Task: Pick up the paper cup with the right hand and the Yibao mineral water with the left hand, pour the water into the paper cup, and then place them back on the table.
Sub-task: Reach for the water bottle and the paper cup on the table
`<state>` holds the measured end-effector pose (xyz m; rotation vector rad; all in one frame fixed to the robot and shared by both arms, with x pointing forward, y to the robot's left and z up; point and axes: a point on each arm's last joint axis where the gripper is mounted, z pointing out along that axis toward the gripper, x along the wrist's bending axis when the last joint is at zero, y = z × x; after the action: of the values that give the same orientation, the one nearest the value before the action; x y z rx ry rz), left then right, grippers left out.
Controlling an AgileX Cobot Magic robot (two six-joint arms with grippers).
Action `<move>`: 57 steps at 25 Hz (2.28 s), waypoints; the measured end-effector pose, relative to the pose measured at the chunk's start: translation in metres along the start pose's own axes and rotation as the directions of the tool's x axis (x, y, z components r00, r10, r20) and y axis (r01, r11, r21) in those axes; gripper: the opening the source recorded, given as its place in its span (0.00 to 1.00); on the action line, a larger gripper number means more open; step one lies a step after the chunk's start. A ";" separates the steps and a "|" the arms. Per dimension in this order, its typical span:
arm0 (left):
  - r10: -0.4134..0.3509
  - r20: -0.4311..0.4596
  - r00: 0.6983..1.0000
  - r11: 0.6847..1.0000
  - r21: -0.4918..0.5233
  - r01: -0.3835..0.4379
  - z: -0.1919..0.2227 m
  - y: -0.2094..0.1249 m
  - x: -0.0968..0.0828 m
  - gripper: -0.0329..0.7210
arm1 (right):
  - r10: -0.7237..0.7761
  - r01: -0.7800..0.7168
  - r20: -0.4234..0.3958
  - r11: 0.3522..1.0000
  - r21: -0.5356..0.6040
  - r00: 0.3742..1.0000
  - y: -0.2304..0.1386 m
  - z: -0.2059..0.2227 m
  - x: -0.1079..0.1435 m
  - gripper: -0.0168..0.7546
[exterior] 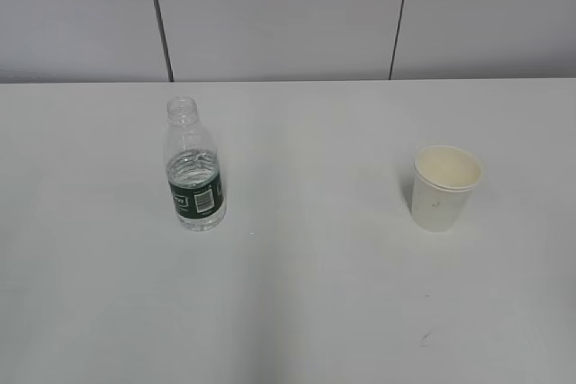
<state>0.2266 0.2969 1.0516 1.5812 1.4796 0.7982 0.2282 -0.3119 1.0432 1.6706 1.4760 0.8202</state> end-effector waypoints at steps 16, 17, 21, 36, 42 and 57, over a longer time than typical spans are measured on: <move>0.000 0.000 1.000 1.000 0.000 0.000 0.000 0.000 0.000 0.50 | 0.000 0.000 0.000 1.000 0.000 1.000 0.000 0.000 0.000 0.67; 0.000 0.000 1.000 1.000 0.000 0.000 0.000 0.000 0.000 0.50 | 0.000 0.000 0.000 1.000 0.000 1.000 0.000 0.000 0.000 0.67; 0.001 -0.002 1.000 1.000 -0.001 -0.001 0.000 0.000 0.000 0.50 | 0.000 0.000 0.000 1.000 0.000 1.000 0.000 0.000 0.000 0.67; 0.037 -0.061 0.997 0.965 -0.259 -0.051 0.024 0.062 0.004 0.50 | -0.026 0.021 -0.037 0.989 -0.148 0.999 0.053 0.025 0.010 0.67; 0.041 -0.062 0.997 0.961 -0.269 -0.056 0.067 0.093 0.005 0.50 | -0.049 0.033 -0.067 0.974 -0.224 0.997 0.084 0.055 0.020 0.67; 0.019 -0.045 0.999 0.950 -0.310 -0.032 0.160 0.065 0.011 0.50 | -0.069 0.019 -0.156 0.953 -0.302 0.985 0.067 0.135 0.039 0.67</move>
<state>0.3985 0.2873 1.0324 1.3542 1.2904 1.0305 0.3820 -0.2934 1.0305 1.3662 1.4107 1.1196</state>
